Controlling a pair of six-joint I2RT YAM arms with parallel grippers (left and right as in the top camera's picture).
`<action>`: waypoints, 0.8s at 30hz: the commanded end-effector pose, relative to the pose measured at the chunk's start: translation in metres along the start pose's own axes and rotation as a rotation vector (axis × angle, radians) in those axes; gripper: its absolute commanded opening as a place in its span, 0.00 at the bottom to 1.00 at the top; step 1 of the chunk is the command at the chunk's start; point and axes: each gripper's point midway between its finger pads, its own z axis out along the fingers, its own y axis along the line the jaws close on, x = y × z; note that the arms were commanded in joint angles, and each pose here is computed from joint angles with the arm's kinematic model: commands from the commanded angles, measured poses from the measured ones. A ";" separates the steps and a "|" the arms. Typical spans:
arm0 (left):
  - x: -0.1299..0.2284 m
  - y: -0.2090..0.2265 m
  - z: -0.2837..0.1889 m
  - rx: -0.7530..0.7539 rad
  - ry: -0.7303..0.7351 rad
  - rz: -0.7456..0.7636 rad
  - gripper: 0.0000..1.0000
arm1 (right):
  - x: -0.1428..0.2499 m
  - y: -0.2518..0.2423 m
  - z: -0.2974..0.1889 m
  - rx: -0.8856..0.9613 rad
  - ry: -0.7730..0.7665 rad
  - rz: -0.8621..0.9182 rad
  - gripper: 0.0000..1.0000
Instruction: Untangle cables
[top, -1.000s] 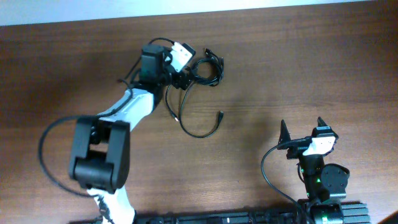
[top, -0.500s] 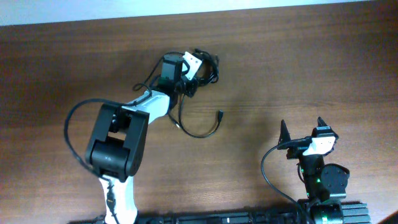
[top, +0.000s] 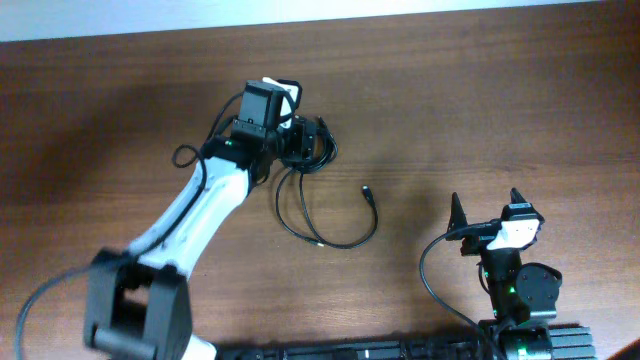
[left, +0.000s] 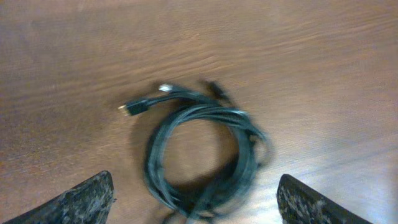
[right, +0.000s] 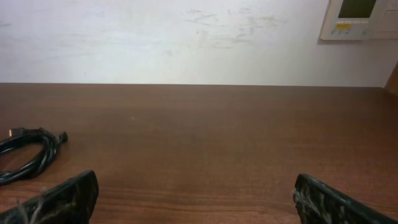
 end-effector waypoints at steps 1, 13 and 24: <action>0.030 0.032 0.054 -0.058 0.092 0.069 0.74 | 0.003 -0.001 0.000 0.002 0.003 -0.002 0.99; 0.031 0.036 0.074 -0.032 0.104 0.063 0.00 | 0.002 0.003 0.000 -0.021 0.001 0.016 0.99; -0.025 0.026 -0.074 0.007 -0.069 -0.349 0.00 | -0.012 0.076 -0.019 -0.448 0.134 0.709 0.96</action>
